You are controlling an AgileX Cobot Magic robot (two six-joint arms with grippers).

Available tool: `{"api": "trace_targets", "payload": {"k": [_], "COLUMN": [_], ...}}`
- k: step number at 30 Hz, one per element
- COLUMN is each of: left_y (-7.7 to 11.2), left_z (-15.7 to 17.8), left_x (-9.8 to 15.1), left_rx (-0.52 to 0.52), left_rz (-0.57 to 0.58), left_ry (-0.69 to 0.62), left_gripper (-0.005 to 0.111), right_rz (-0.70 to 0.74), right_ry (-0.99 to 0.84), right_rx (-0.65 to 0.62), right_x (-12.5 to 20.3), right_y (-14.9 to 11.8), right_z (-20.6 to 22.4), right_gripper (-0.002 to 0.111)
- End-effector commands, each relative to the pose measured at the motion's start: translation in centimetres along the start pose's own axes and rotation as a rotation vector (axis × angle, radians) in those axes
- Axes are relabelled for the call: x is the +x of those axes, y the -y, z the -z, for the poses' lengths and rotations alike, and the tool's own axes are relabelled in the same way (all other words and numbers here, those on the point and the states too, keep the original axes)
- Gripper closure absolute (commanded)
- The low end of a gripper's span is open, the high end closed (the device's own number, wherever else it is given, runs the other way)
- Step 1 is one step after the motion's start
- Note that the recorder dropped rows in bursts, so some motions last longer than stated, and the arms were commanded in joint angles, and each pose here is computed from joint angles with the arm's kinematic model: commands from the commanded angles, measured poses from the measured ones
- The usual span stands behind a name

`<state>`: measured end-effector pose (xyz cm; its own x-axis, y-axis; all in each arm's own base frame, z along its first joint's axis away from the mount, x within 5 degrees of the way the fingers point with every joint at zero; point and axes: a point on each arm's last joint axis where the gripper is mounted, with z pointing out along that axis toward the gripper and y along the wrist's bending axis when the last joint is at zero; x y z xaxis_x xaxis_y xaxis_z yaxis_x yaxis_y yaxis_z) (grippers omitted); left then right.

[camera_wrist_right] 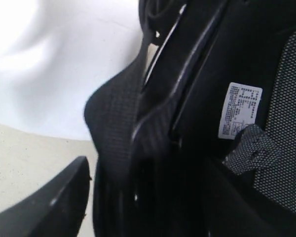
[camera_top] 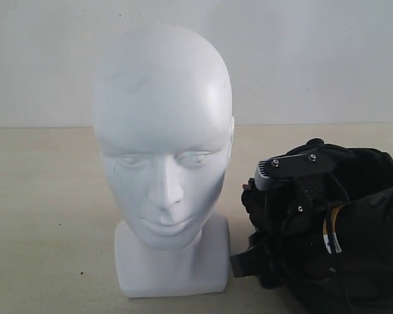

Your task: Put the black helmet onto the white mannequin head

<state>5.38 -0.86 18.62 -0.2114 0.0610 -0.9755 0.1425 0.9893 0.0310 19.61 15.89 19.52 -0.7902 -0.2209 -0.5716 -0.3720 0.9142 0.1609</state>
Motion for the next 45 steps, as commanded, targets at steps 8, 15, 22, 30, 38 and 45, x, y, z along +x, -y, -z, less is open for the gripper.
{"api": "trace_targets", "payload": {"k": [8, 15, 22, 30, 38, 45], "left_y": [0.0, 0.0, 0.0, 0.0, 0.0, 0.0], "left_z": [0.0, 0.0, 0.0, 0.0, 0.0, 0.0], "left_x": [0.0, 0.0, 0.0, 0.0, 0.0, 0.0], "left_rx": [0.000, 0.000, 0.000, 0.000, 0.000, 0.000], "left_rz": [0.004, 0.004, 0.004, 0.004, 0.004, 0.004], "left_ry": [0.005, 0.005, 0.005, 0.005, 0.005, 0.005], "left_gripper": [0.102, 0.102, 0.102, 0.102, 0.102, 0.102], "right_rz": [0.032, 0.035, 0.049, 0.081, 0.074, 0.028], "right_ry": [-0.020, -0.049, -0.072, -0.098, -0.152, -0.146], "right_rx": [0.026, 0.041, 0.060, 0.086, 0.110, 0.093], "right_x": [0.3, 0.6, 0.8, 1.0, 1.6, 1.5], "right_y": [0.3, 0.4, 0.6, 0.9, 1.1, 0.9], "right_z": [-0.8, -1.1, -1.1, -1.1, -1.8, -1.6], "right_gripper": [0.046, 0.046, 0.057, 0.063, 0.108, 0.108]}}
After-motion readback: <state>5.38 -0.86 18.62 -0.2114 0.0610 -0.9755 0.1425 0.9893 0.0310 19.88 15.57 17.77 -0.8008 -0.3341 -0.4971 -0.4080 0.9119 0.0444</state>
